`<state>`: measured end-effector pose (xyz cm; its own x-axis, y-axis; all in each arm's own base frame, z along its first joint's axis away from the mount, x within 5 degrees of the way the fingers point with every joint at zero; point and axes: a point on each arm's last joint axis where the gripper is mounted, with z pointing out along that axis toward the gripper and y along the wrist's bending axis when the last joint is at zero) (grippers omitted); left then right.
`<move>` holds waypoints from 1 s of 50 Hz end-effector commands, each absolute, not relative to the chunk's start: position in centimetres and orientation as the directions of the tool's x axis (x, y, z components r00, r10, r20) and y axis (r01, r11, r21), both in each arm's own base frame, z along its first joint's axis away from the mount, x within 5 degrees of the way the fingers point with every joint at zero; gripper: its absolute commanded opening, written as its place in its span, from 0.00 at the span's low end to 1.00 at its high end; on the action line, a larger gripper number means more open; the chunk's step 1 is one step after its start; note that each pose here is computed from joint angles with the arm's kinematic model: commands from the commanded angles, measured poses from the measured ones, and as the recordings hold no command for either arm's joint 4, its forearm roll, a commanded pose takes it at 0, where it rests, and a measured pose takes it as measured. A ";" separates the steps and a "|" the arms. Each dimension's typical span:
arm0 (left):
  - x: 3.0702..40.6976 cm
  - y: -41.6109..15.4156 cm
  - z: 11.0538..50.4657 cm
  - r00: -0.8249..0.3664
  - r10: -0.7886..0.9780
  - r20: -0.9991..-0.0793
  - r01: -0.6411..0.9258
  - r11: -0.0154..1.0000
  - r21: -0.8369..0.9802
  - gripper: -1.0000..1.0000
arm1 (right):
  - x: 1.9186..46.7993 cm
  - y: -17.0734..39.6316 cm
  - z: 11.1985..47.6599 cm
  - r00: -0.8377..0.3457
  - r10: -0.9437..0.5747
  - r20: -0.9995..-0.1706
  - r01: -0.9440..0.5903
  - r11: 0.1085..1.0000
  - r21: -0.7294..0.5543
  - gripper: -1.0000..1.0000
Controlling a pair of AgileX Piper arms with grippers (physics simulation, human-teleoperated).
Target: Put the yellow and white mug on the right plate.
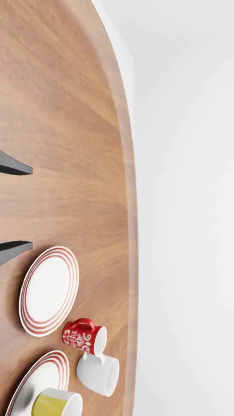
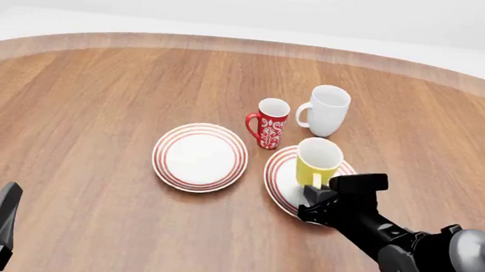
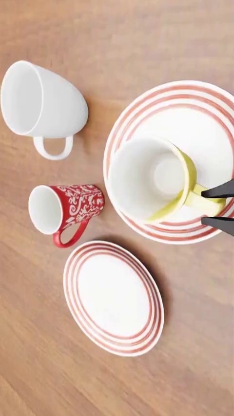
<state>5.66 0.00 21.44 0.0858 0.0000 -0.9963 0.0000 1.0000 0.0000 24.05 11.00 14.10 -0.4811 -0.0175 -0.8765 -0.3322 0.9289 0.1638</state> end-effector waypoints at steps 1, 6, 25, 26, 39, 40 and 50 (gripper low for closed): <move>5.7 0.0 21.4 0.086 0.000 -0.996 0.000 1.000 0.000 1.00 | 24.3 10.9 14.0 -0.481 -0.007 -0.877 -0.323 0.931 0.170 1.00; 5.7 0.0 21.4 0.086 0.000 -0.996 0.000 1.000 0.000 1.00 | 24.2 10.8 14.4 -0.477 -0.009 -0.879 -0.325 0.931 0.167 1.00; 5.7 0.0 21.4 0.086 0.000 -0.996 0.000 1.000 0.000 1.00 | 23.1 10.5 14.9 -0.477 -0.010 -0.879 -0.330 0.929 0.169 1.00; 5.7 0.0 21.4 0.086 0.000 -0.996 0.000 1.000 0.000 1.00 | 23.1 10.5 15.0 -0.477 -0.010 -0.879 -0.330 0.929 0.169 1.00; 5.7 0.0 21.4 0.086 0.000 -0.996 0.000 1.000 0.000 1.00 | 19.8 10.0 17.4 -0.443 0.018 -0.896 -0.365 0.909 0.199 1.00; 5.7 0.0 21.4 0.086 0.000 -0.996 0.000 1.000 0.000 1.00 | 19.6 10.0 17.5 -0.442 0.018 -0.897 -0.365 0.910 0.198 1.00; 5.7 0.0 21.4 0.086 0.000 -0.996 0.000 1.000 0.000 1.00 | 18.0 8.9 19.6 -0.411 0.034 -0.911 -0.363 0.911 0.197 1.00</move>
